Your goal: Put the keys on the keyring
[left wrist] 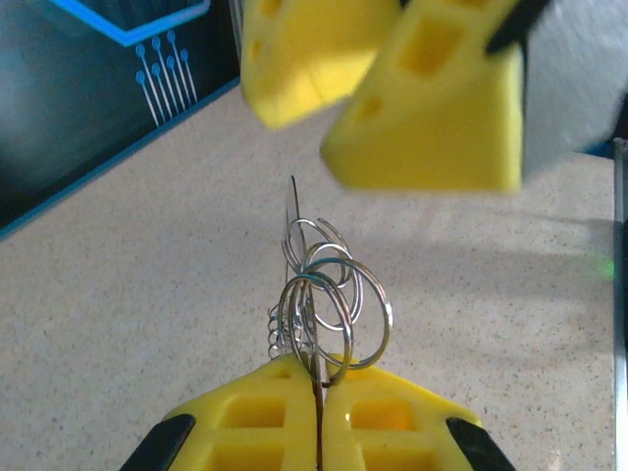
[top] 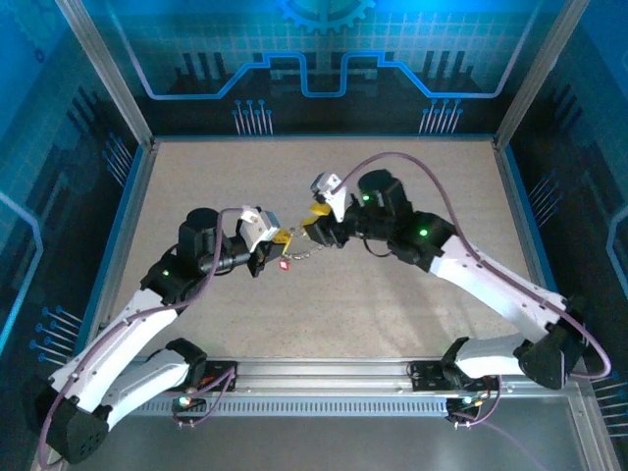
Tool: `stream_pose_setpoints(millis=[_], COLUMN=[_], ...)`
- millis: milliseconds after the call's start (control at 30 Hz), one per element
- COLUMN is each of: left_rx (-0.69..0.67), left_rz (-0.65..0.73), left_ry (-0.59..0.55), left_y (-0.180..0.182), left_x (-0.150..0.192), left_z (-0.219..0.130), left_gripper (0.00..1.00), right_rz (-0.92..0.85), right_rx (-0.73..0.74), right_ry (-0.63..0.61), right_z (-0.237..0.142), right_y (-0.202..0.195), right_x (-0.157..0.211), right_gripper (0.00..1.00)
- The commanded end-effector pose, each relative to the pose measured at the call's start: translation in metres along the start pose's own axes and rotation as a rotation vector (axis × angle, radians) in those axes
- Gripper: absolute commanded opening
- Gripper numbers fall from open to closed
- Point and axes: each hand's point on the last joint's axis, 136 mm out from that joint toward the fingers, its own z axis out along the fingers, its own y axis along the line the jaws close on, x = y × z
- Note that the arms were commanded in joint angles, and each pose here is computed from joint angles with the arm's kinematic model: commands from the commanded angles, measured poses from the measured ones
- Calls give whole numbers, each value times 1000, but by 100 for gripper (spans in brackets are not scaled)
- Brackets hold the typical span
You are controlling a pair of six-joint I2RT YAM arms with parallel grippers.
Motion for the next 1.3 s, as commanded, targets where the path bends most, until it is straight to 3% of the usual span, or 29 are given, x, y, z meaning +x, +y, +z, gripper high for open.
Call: stream_pose_setpoints(millis=[0,100,167,300,400,600,867,1033,1100,1133,1200,1267], left_rx=[55,102,134,181,212,276,293,298,293,285,254,218], left_rz=[126,165,188,216,216,218,213,203,203,201,191,193], left_ry=[-120,-138,-153,-158,-158,-176,-214,-217,-215,-213,-196,-178], left_y=[-15,-25,-32,-41,-46,-57,-58,-58,-57,-57,-53,-49], left_x=[-32,-38,-41,-45,-46,-47,-50,-47,-45,-44,-44,-45], left_z=[-11,-16,-20,-24,-26,-29,-25,-23,-23,-24,-24,-28], left_gripper=[0,0,0,0,0,0,0,0,0,8,41,50], right_rz=[-274,-423,-428,-535,-730,-722,-672,-624,-619,-618,-615,-606], right_rx=[-26,1,-10,-215,-407,-392,-498,-506,-499,-492,-472,-447], right_ry=[-48,-50,-40,-6,12,-21,43,46,56,67,79,96], right_z=[-33,-48,-53,-63,-70,-51,-35,-34,-36,-37,-38,-38], right_y=[0,-8,-14,9,37,35,53,53,52,50,47,43], right_x=[-9,-5,1,18,44,41,55,51,49,50,50,50], right_gripper=[45,55,58,57,57,55,41,6,0,0,0,0])
